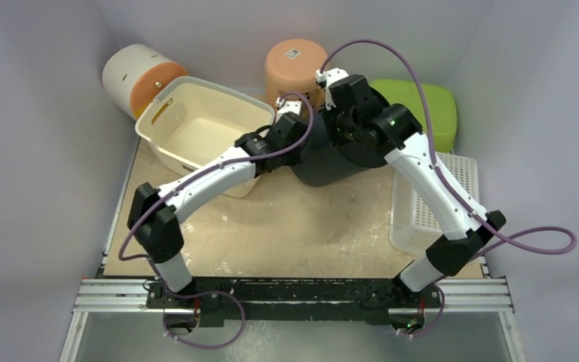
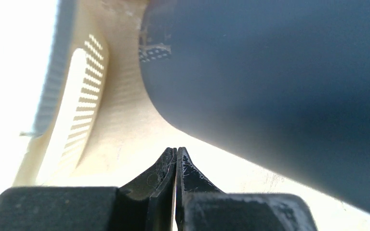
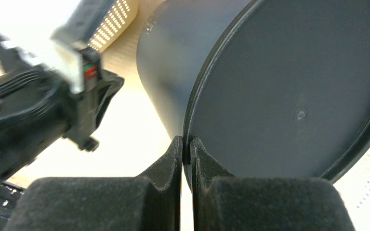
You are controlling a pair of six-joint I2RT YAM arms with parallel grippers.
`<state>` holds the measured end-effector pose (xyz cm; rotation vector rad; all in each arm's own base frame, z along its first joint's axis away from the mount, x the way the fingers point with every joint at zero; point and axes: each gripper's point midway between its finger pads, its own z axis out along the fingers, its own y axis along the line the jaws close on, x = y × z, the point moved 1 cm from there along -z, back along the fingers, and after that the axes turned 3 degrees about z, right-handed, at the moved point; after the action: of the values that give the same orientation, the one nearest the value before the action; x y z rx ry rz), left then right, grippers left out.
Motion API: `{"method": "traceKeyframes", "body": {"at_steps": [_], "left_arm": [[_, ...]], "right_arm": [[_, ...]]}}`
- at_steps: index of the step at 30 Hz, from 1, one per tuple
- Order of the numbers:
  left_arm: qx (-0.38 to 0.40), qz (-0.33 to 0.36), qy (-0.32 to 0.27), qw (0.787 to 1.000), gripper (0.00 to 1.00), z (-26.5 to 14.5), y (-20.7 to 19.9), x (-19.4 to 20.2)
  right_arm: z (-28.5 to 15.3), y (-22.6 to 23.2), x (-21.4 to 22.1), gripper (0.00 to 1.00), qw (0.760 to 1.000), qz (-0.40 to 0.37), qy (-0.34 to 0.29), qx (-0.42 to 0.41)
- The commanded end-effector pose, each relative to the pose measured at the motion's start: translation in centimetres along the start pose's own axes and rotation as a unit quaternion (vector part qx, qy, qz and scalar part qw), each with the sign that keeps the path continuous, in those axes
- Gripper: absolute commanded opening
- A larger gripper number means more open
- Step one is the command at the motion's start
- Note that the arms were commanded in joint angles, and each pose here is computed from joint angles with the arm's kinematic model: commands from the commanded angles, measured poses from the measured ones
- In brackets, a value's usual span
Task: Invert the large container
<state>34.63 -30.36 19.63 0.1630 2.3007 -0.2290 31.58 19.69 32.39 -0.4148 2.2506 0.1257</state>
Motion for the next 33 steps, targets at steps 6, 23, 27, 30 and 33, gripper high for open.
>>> {"method": "traceKeyframes", "body": {"at_steps": [6,23,27,30,33], "left_arm": [[-0.074,-0.015,-0.098,0.992,0.03,-9.1,6.0,-4.6],[-0.145,-0.016,-0.118,0.982,0.04,-11.2,9.8,-3.9],[-0.146,-0.021,-0.128,0.981,0.04,-11.7,10.0,-4.4],[-0.148,-0.020,-0.132,0.980,0.09,-12.0,10.1,-4.7],[-0.151,-0.015,-0.131,0.980,0.13,-12.2,10.3,-4.7]], "right_arm": [[2.1,0.0,0.1,0.00,0.996,-0.083,0.030,0.005],[6.1,3.1,1.5,0.01,0.996,-0.059,0.036,-0.051],[6.3,3.0,1.2,0.02,0.997,-0.049,0.031,-0.042],[6.1,2.6,1.1,0.13,0.998,-0.038,0.031,-0.029],[5.5,1.6,0.9,0.32,0.999,-0.026,0.019,-0.004]]}}
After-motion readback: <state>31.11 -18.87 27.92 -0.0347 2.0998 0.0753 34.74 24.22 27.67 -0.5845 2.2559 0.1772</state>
